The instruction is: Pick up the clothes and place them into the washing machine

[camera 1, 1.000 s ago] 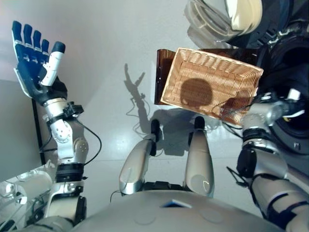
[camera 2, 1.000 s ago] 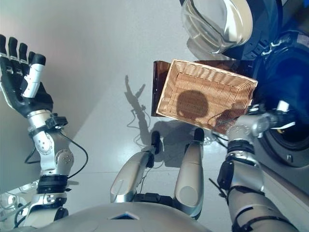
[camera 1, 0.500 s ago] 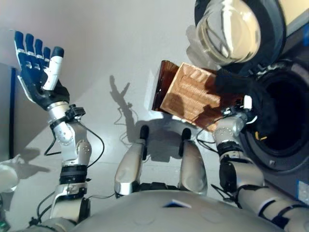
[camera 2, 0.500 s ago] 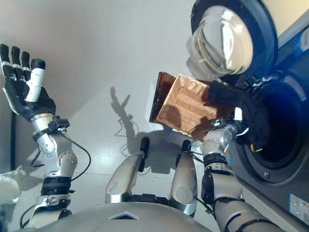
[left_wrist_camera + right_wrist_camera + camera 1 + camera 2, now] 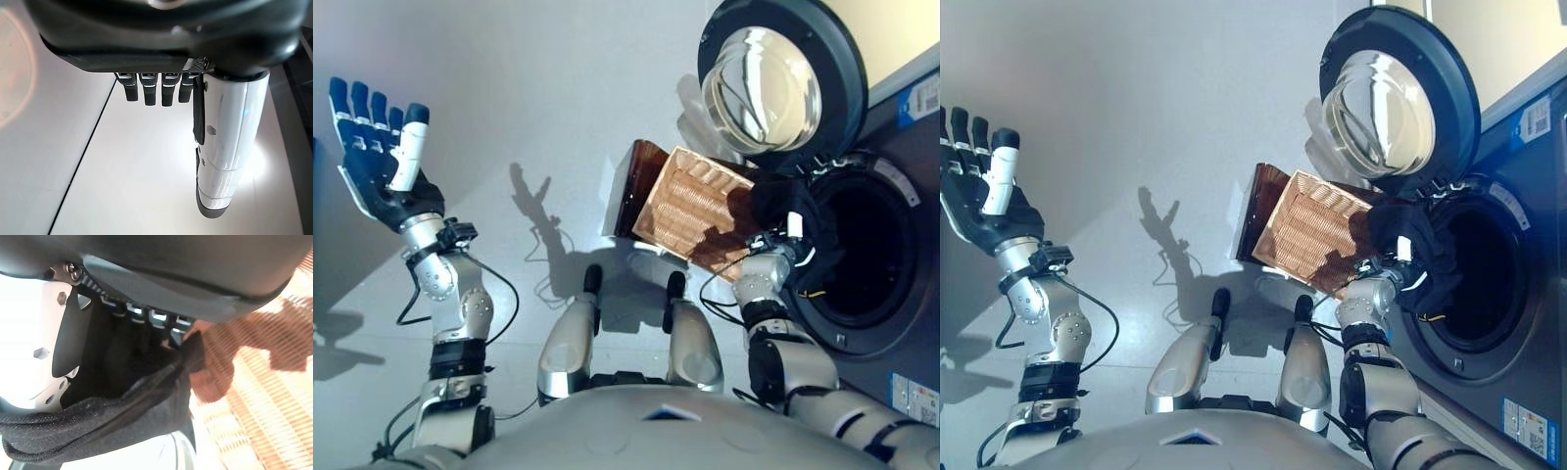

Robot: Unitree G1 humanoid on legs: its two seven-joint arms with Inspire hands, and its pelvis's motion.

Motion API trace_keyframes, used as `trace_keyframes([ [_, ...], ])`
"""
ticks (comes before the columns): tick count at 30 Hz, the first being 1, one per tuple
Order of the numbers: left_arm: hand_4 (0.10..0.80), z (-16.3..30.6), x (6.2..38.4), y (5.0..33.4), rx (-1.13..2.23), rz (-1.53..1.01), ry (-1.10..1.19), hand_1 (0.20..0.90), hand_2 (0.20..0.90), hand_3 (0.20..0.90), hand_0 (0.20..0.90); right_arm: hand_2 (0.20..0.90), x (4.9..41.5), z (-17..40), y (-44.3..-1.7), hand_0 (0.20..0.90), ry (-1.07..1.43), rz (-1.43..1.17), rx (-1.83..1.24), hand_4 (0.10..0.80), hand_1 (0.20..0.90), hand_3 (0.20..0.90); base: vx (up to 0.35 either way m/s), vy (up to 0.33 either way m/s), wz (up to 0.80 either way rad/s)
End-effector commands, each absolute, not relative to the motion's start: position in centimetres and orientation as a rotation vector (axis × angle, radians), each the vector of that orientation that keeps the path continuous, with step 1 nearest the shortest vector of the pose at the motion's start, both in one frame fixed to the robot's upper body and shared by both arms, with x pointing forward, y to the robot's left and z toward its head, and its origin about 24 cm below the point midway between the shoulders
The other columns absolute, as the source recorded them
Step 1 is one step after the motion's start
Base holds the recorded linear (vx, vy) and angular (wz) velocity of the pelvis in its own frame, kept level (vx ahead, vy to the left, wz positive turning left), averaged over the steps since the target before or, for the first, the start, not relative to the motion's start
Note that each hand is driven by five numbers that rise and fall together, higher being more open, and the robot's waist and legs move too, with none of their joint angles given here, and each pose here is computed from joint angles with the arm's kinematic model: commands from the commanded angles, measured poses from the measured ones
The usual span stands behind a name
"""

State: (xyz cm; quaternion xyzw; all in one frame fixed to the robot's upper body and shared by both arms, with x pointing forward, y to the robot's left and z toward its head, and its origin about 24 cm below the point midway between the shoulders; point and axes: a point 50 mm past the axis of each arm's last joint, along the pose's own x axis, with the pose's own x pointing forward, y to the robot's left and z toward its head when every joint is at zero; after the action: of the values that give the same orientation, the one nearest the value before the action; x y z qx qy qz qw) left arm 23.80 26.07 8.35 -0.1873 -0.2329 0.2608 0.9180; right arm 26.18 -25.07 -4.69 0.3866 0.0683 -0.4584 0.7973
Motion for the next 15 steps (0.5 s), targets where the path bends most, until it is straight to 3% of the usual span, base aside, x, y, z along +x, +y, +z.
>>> trace_keyframes([
  [1, 0.800, 11.8, 22.8, 28.2, -0.285, 0.556, -0.677, 0.900, 0.900, 0.900, 0.900, 0.200, 26.1, -3.6, -26.2, 0.200, 0.041, -0.949, 0.769, 0.300, 0.200, 0.200, 0.044, -0.016, -0.03],
  [6, 0.800, 12.1, 22.6, 28.3, -0.269, 0.556, -0.692, 0.900, 0.900, 0.900, 0.900, 0.200, 26.8, -2.1, -26.5, 0.200, -0.043, -0.951, 0.809, 0.300, 0.200, 0.200, -0.027, -0.003, -0.01],
  [15, 0.800, 13.1, 22.2, 28.5, -0.255, 0.540, -0.744, 0.900, 0.900, 0.900, 0.900, 0.200, 27.5, 6.1, -34.1, 0.200, -0.475, -1.168, 0.885, 0.300, 0.200, 0.200, -0.068, 0.027, 0.00],
])
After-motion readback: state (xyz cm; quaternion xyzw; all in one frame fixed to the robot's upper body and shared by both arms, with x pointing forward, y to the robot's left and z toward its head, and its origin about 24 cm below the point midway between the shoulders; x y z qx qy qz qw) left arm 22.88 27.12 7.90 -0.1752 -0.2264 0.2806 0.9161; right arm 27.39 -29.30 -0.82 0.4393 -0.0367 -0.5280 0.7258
